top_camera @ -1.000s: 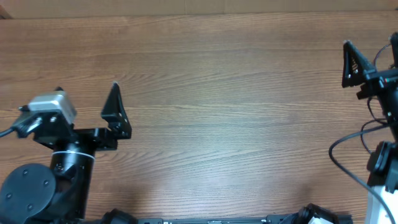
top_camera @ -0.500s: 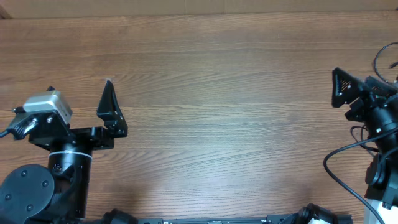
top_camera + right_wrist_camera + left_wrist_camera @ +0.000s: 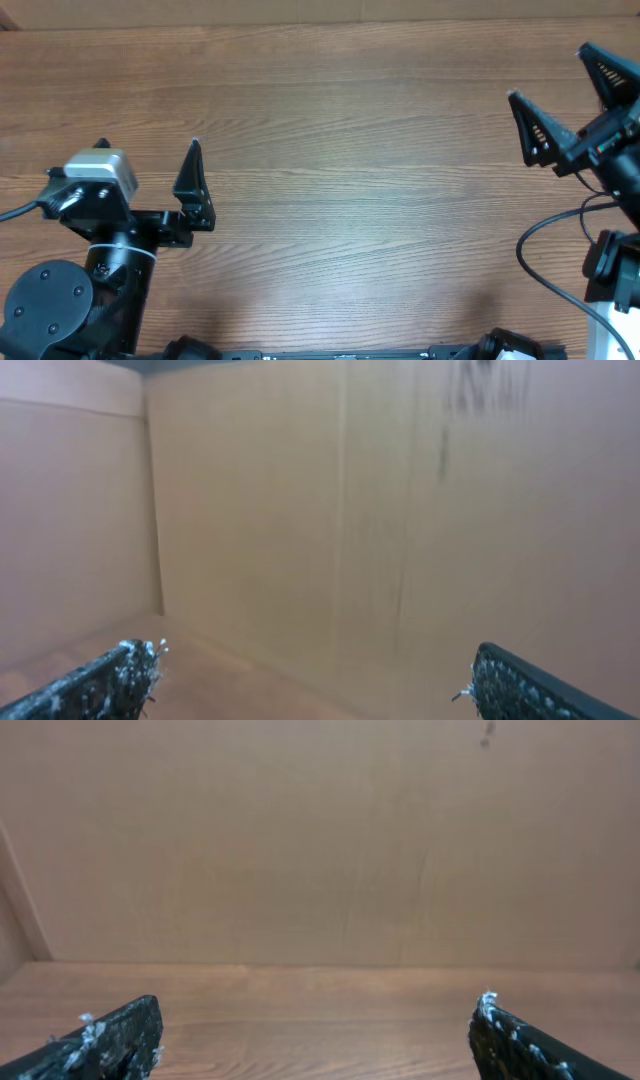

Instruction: Untangle cables

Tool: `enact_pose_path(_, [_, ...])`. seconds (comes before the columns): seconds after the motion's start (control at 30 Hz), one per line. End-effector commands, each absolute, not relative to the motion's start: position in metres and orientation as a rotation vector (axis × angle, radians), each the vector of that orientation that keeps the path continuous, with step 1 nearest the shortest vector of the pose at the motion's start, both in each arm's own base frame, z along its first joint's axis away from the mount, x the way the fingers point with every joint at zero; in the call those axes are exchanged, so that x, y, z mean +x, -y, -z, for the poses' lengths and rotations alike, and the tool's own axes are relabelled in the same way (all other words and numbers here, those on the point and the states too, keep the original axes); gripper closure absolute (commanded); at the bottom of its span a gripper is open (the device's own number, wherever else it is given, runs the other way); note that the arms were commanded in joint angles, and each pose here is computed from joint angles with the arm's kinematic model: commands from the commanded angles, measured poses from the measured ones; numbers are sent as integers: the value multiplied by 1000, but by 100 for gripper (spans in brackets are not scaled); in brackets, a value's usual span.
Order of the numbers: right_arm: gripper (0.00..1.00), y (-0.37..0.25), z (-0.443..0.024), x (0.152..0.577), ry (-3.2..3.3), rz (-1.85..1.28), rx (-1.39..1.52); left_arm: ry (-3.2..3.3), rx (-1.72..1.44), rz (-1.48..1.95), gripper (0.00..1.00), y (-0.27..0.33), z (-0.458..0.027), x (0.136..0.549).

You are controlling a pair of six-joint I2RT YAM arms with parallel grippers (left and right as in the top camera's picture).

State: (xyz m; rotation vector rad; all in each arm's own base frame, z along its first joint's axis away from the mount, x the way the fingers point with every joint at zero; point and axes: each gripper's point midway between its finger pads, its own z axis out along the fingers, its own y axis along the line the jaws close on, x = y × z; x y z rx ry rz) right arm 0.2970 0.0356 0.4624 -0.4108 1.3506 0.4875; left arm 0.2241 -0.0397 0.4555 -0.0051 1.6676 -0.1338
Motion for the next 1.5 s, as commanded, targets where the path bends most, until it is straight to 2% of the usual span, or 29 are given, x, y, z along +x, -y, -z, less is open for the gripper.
enact_pose_path(0.0, [0,-35,-458,303,-1371,-462,-389,-1660,102,122,4,49,-459,221])
enact_pose_path(0.37, [0,-105,-450,297,-1400,-610,-413,-1687,199,212,3,68,-451,217])
enact_pose_path(0.6, [0,-133,-419,303,-1546,-582,-311,-1731,234,227,3,73,-439,214])
enact_pose_path(0.77, [0,-171,-407,285,-1523,-518,-550,-1703,301,214,3,78,-444,213])
enact_pose_path(1.0, [0,-124,-410,312,-1561,-243,-287,-1714,355,232,4,85,-439,210])
enact_pose_path(1.13, [0,-136,-408,305,-1551,-258,-400,-1739,461,308,16,101,-428,201])
enact_pose_path(1.23, [0,-140,-399,300,-1572,-252,-466,-1760,454,261,21,95,-423,202])
enact_pose_path(1.37, [0,-131,-382,288,-1654,-226,-470,-1844,395,140,20,74,-406,205])
enact_pose_path(1.47, [0,-122,-378,275,-1687,-229,-445,-1893,398,115,14,69,-394,202])
